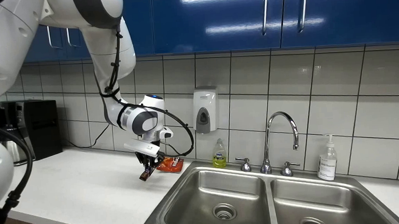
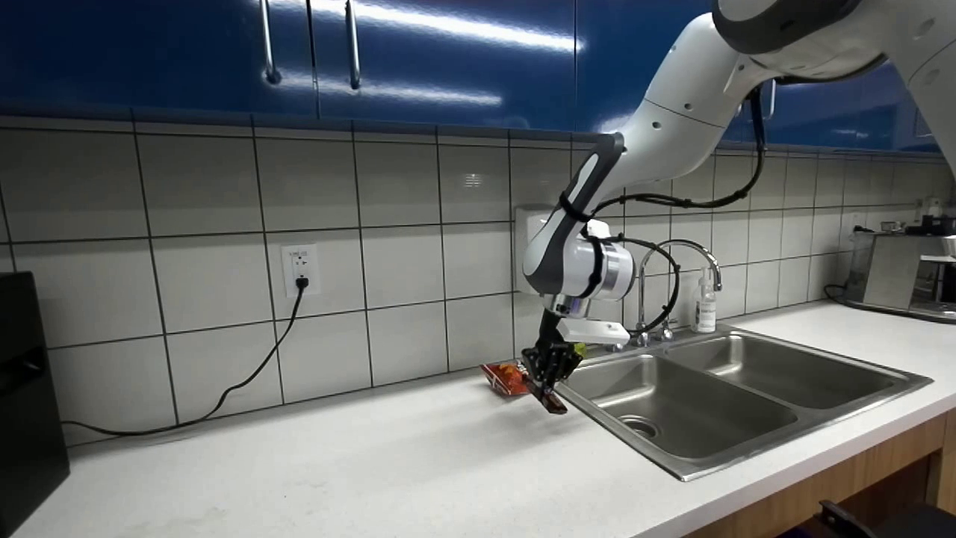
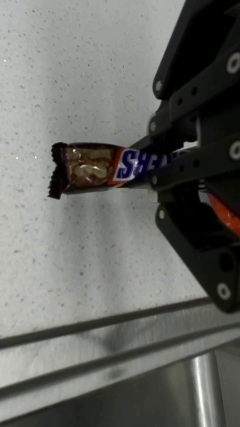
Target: Pick up the object from the counter and put it in the sink
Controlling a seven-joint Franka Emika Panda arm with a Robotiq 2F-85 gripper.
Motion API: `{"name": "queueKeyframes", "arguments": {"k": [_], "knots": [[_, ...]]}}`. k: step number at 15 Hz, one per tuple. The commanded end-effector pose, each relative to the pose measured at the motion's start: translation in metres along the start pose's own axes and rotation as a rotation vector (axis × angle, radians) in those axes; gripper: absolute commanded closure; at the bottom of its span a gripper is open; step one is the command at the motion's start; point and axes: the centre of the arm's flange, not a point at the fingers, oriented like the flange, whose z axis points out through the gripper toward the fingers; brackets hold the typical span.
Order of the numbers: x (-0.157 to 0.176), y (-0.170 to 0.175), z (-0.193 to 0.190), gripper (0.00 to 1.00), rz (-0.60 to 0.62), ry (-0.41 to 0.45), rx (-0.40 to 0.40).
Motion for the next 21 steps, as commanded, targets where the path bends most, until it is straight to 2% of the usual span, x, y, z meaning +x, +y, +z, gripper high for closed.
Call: {"name": "queueKeyframes", "arguments": {"k": [1, 12, 21], "knots": [[-0.025, 0.031, -0.027, 0.96, 0.089, 0.066, -0.007], [-0.059, 0.108, -0.057, 0.96, 0.325, 0.174, -0.029], [-0.085, 0.176, -0.064, 0.96, 0.499, 0.255, -0.049]]}}
